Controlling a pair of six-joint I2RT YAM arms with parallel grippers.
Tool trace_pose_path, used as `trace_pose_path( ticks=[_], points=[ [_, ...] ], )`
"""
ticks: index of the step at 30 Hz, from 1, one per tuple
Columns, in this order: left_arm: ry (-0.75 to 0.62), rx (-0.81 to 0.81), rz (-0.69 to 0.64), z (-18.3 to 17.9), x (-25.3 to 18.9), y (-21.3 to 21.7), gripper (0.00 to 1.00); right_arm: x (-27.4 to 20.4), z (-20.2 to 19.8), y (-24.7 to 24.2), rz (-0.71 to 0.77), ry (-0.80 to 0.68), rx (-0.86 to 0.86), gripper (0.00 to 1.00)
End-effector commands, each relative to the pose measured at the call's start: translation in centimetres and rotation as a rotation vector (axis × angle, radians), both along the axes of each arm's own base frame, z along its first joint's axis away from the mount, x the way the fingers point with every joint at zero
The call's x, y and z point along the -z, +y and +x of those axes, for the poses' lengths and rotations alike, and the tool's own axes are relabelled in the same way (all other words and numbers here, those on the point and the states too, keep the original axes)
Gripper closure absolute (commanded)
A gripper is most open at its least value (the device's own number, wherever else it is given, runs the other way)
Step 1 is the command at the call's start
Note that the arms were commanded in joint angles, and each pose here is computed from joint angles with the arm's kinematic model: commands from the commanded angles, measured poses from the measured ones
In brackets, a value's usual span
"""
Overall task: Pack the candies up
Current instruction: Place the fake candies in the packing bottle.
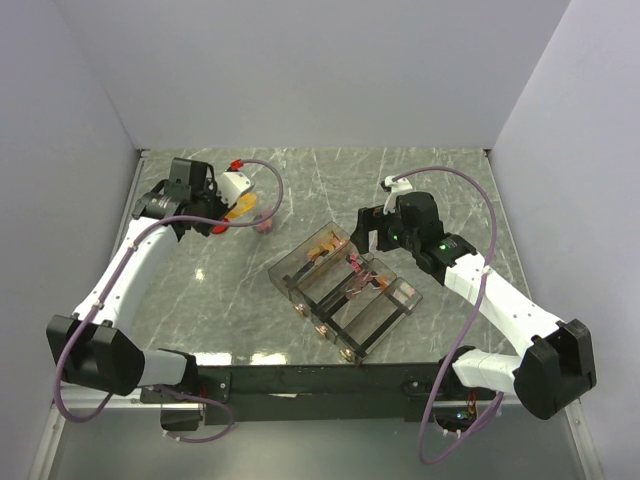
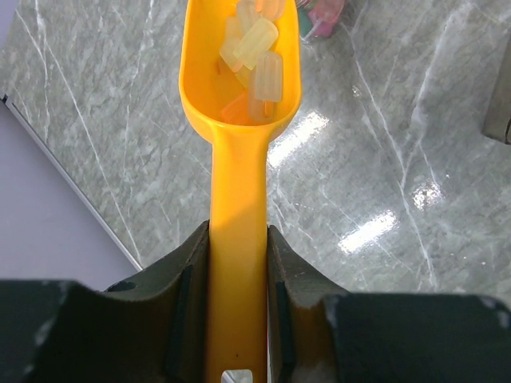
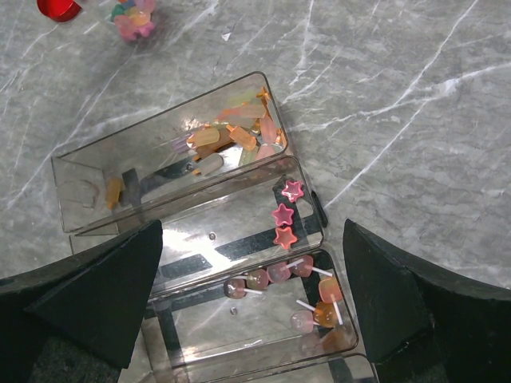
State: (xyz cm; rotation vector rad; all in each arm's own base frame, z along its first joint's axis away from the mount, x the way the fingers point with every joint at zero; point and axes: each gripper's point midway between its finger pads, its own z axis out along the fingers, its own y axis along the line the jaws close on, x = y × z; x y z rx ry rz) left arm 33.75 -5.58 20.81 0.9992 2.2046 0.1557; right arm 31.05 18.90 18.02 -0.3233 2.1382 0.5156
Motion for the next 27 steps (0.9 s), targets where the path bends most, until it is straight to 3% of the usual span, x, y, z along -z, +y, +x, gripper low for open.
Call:
trace_pose_path(
  ticks=[1, 27],
  points=[
    [-0.061, 0.021, 0.02, 0.86, -2.41, -0.22, 0.99, -1.48, 0.0, -0.05, 0.01, -0.049, -0.001, 0.0],
    [-0.049, 0.029, 0.163, 1.39, -2.9, -0.48, 0.99, -1.49, -0.1, 0.09, 0.009, -0.051, -0.01, 0.0]
  ],
)
